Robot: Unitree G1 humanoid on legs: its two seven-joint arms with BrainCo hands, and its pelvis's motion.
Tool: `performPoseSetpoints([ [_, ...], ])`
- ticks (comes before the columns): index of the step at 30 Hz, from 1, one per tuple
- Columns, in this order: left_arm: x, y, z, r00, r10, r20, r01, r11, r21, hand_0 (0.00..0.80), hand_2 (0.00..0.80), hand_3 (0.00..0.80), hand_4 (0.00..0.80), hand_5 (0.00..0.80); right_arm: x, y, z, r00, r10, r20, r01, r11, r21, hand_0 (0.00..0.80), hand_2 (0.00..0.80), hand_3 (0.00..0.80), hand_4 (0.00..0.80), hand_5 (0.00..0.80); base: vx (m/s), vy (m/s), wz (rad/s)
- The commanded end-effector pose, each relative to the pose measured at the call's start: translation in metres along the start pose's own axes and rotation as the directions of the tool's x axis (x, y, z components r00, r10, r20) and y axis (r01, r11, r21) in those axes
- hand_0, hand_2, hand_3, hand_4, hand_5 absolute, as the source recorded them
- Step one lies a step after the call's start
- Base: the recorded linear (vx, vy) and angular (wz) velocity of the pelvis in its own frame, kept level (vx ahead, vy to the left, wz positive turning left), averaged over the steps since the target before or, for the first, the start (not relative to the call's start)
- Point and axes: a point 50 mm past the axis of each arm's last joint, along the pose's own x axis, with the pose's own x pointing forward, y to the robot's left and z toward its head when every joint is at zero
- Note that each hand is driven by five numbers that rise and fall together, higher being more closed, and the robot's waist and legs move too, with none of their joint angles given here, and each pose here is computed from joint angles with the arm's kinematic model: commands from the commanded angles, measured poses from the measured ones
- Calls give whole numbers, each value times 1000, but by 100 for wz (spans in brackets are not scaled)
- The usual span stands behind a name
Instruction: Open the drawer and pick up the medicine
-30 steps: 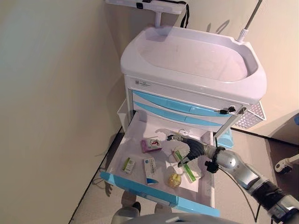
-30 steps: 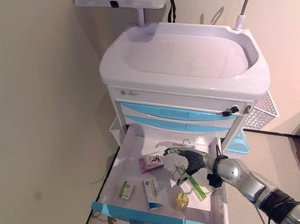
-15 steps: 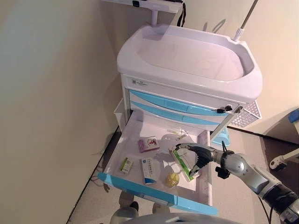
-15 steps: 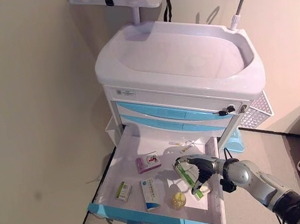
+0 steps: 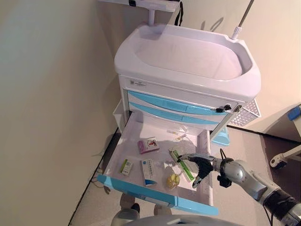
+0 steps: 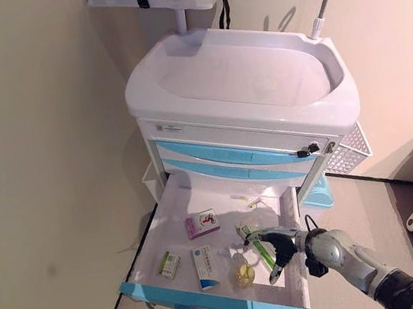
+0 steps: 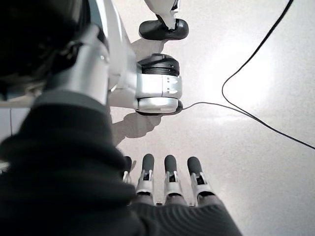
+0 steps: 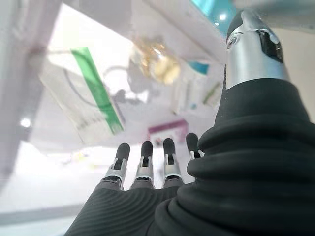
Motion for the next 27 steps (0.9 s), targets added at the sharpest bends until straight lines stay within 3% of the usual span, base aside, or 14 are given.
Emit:
performPoseSetpoints([
  [1, 2, -4, 9, 999, -19, 37, 16, 995, 96, 0, 0, 0, 0, 0, 8, -4, 13, 998, -44, 49, 49, 992, -117, 0, 0, 0, 0, 0, 0, 0, 0],
  [27, 5, -9, 26, 996, 4, 84, -14, 993, 114, 0, 0, 0, 0, 0, 26, 1, 14, 976, -217, -1, 216, 974, -65, 0, 0, 0, 0, 0, 0, 0, 0],
])
